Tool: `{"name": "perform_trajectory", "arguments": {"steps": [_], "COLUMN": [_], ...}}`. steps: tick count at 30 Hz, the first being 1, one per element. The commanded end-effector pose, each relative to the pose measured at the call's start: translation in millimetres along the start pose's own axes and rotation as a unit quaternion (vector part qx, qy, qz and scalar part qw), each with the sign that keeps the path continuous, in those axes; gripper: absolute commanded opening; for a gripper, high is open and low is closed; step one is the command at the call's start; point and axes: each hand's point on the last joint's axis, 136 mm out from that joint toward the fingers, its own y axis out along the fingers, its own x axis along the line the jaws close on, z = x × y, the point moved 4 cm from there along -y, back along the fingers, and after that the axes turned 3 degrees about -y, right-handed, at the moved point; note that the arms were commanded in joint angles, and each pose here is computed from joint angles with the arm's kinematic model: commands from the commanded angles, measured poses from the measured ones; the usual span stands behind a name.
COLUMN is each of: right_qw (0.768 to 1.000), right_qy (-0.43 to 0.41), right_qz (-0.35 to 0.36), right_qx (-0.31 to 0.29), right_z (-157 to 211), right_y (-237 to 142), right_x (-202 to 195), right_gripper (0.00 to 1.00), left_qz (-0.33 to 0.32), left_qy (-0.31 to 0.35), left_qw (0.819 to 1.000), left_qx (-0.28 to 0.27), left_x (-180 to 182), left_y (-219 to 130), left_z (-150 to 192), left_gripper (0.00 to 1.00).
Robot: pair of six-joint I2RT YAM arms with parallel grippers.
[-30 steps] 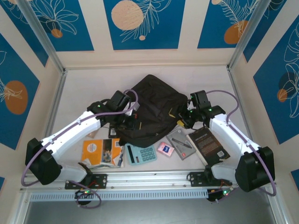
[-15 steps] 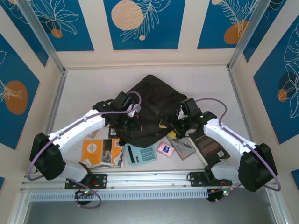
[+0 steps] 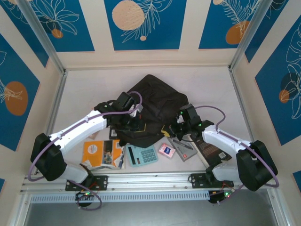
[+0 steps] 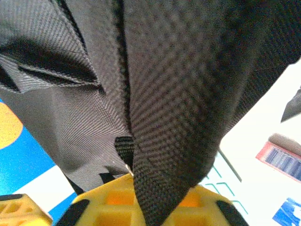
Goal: Pack the student bag
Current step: Unzip the student bag at the center of the table.
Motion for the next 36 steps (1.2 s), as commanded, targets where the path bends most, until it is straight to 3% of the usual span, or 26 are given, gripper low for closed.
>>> {"name": "perform_trajectory", "arguments": {"steps": [1, 4, 7, 11, 15, 21, 24, 28, 36], "right_qw": [0.998, 0.997, 0.996, 0.995, 0.996, 0.993, 0.992, 0.988, 0.985], "right_qy": [-0.049, -0.055, -0.065, -0.071, -0.07, -0.077, -0.08, -0.086, -0.105], "right_qz": [-0.042, -0.053, -0.067, -0.064, -0.047, -0.017, -0.011, 0.0, -0.015], "right_qx": [-0.005, -0.008, -0.007, -0.012, -0.028, -0.089, -0.092, -0.128, -0.136], "right_z": [5, 7, 9, 9, 7, 5, 6, 4, 3], "right_y": [-9, -13, -16, -19, -22, -26, -23, -23, -20], "right_x": [15, 13, 13, 11, 8, 7, 7, 6, 14], "right_gripper": [0.0, 0.0, 0.0, 0.0, 0.0, 0.0, 0.0, 0.0, 0.0], "left_qz": [0.01, 0.0, 0.0, 0.008, -0.01, -0.048, -0.028, -0.031, -0.063], "left_qy": [0.002, 0.024, 0.03, -0.003, -0.08, -0.182, -0.245, -0.346, -0.423], "left_qw": [1.0, 1.0, 0.999, 0.998, 0.993, 0.98, 0.967, 0.933, 0.903], "left_qx": [0.005, 0.018, 0.034, 0.058, 0.092, 0.065, 0.062, 0.093, 0.049], "left_x": [-9, -13, -18, -23, -18, -14, -19, -21, -17], "left_y": [4, 8, 13, 22, 28, 2, 0, 12, 13], "left_z": [-4, -7, -10, -8, 0, 2, -1, 7, 12], "left_gripper": [0.22, 0.42, 0.51, 0.51, 0.48, 0.54, 0.57, 0.57, 0.58]}}
